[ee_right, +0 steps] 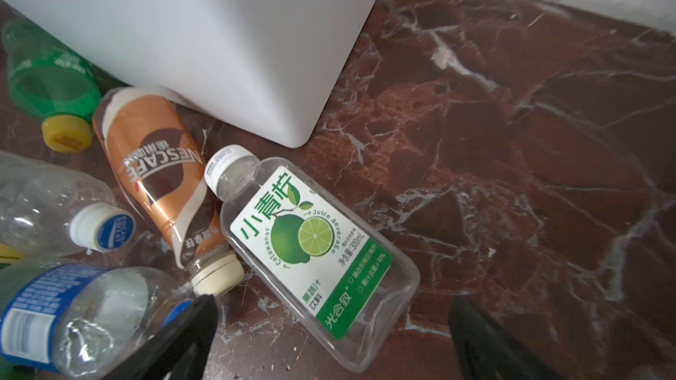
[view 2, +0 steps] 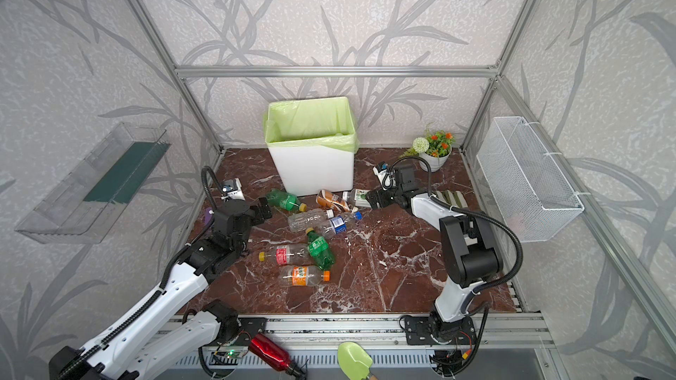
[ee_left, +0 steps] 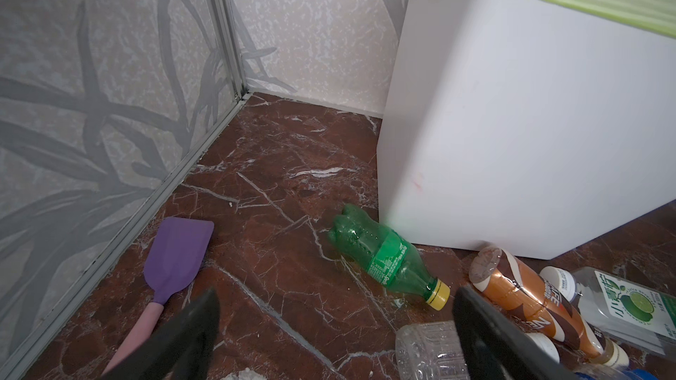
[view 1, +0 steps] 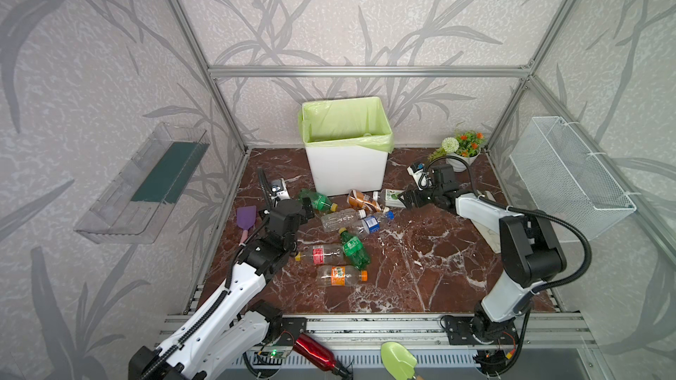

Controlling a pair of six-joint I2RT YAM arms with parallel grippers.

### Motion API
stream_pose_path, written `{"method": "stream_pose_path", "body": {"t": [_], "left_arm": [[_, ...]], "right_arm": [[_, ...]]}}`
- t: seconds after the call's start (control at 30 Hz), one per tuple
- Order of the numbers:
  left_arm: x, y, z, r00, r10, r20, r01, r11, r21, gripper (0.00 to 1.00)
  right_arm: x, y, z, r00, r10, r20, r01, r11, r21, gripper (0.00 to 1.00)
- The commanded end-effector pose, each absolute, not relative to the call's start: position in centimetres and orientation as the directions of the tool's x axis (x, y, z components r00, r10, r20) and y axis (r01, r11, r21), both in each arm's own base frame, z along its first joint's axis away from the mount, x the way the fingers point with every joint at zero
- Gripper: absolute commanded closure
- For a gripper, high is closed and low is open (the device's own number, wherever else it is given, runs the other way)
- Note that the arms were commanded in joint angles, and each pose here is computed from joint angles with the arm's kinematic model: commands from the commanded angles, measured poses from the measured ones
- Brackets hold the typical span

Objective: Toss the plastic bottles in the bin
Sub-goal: 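Reach the right gripper to the lime-labelled bottle while the left gripper moves toward Sprite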

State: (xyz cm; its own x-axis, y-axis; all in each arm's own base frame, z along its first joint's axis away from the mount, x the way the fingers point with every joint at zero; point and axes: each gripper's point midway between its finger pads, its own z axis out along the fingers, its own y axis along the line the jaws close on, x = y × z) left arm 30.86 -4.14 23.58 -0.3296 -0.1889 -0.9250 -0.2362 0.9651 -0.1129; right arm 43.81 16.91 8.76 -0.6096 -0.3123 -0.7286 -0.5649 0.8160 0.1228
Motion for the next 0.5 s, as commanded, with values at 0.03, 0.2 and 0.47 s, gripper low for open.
{"method": "stream_pose_path", "body": {"t": [0.03, 0.2, 0.47], "left_arm": [[31.0, -4.3, 22.3, -0.363, -0.227, -0.904, -0.247, 0.959, -0.142, 0.01], [31.3, -4.4, 22.2, -0.363, -0.251, -0.898, -0.242, 0.955, -0.17, 0.01], [31.6, -4.2, 21.8, -0.374, -0.269, -0.888, -0.245, 0.952, -0.185, 0.01]], "right_arm": [[44.4, 18.9, 9.2, -0.544, -0.416, -0.729, -0.674, 0.734, 0.084, 0.01], [44.1, 20.1, 8.3, -0.509, -0.535, -0.674, -0.744, 0.668, 0.032, 0.01], [44.5, 20.4, 6.1, -0.466, -0.68, -0.566, -0.815, 0.579, -0.026, 0.01]]}}
